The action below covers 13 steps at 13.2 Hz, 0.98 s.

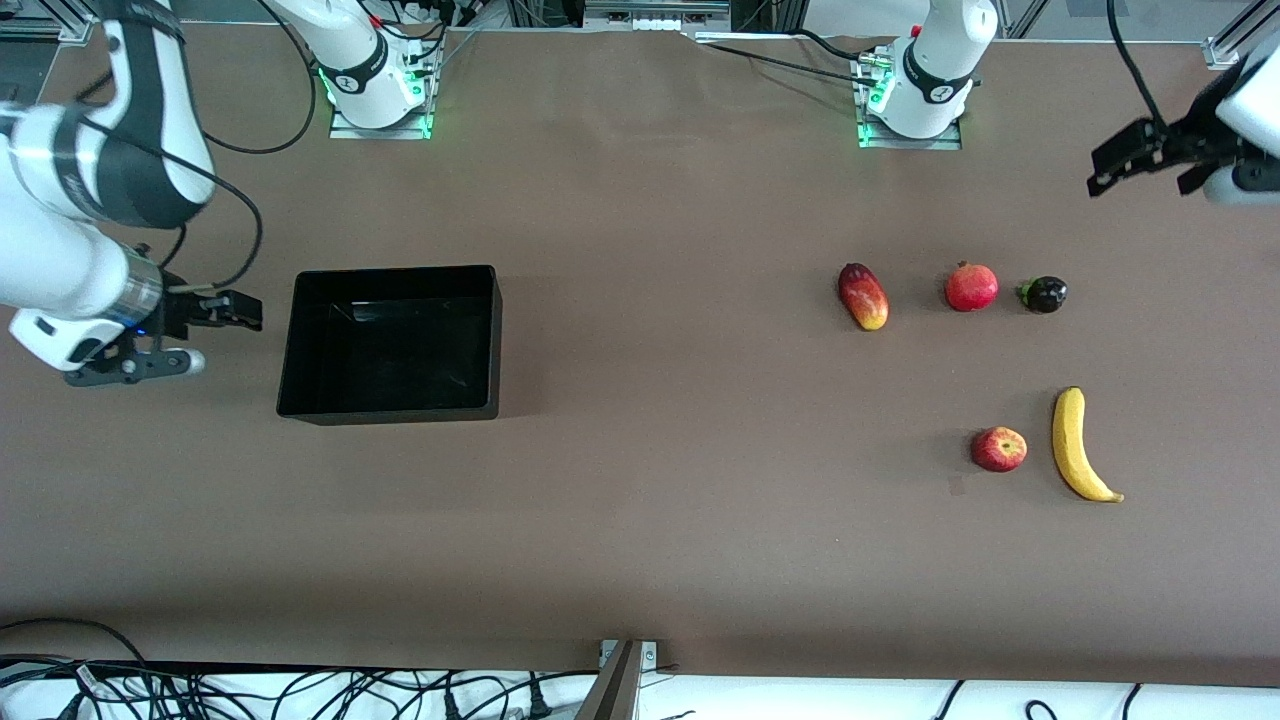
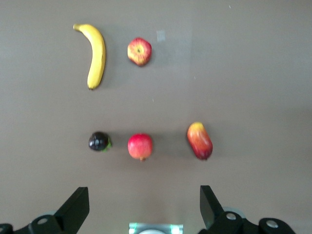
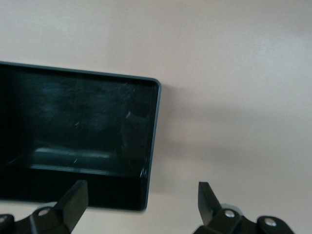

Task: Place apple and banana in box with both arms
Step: 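Reach the right gripper to the box rim while the left gripper reaches the apple, then grasp the box rim with the right gripper while the left gripper grasps the apple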

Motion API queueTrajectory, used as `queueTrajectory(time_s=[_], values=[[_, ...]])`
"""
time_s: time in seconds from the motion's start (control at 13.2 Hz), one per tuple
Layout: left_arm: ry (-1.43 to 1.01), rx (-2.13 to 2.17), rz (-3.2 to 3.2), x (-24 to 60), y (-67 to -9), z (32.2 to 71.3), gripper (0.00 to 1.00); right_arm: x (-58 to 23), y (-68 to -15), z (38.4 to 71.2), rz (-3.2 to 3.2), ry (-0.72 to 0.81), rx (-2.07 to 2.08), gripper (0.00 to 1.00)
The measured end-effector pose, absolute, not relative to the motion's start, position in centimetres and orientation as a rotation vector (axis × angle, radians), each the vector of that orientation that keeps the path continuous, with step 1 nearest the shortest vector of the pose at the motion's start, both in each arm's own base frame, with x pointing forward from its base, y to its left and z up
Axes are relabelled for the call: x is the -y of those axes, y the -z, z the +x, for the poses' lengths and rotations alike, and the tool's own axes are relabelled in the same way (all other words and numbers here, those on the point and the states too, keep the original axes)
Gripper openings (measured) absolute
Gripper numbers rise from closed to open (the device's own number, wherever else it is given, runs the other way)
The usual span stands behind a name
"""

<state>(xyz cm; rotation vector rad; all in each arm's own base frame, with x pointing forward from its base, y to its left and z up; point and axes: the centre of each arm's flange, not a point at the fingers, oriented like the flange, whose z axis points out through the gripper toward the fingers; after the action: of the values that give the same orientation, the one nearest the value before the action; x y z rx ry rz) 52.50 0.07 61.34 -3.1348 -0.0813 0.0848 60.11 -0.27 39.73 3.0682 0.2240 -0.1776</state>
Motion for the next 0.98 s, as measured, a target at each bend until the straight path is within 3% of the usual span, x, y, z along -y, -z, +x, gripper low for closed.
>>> queueTrajectory(time_s=[0.38,0.68,0.76,0.91,0.98], values=[[-0.013,0.125,-3.140,-2.4,-47.0,62.2,1.00,1.8,-27.9,56.2,3.076,0.153,-0.151,1.00],[0.080,0.148,-3.139,-3.8,-35.9,66.7,1.00,2.4,-23.3,53.1,3.079,0.143,-0.116,0.97],[0.106,0.155,-3.138,-4.3,-34.1,67.2,1.00,2.5,-22.6,52.5,3.078,0.144,-0.114,0.90],[0.159,0.164,-3.134,-4.7,-31.0,68.1,1.00,2.5,-22.0,51.9,3.077,0.158,-0.113,0.63],[0.179,0.164,-3.133,-4.8,-29.7,68.4,1.00,2.5,-22.0,51.9,3.077,0.157,-0.113,0.56]])
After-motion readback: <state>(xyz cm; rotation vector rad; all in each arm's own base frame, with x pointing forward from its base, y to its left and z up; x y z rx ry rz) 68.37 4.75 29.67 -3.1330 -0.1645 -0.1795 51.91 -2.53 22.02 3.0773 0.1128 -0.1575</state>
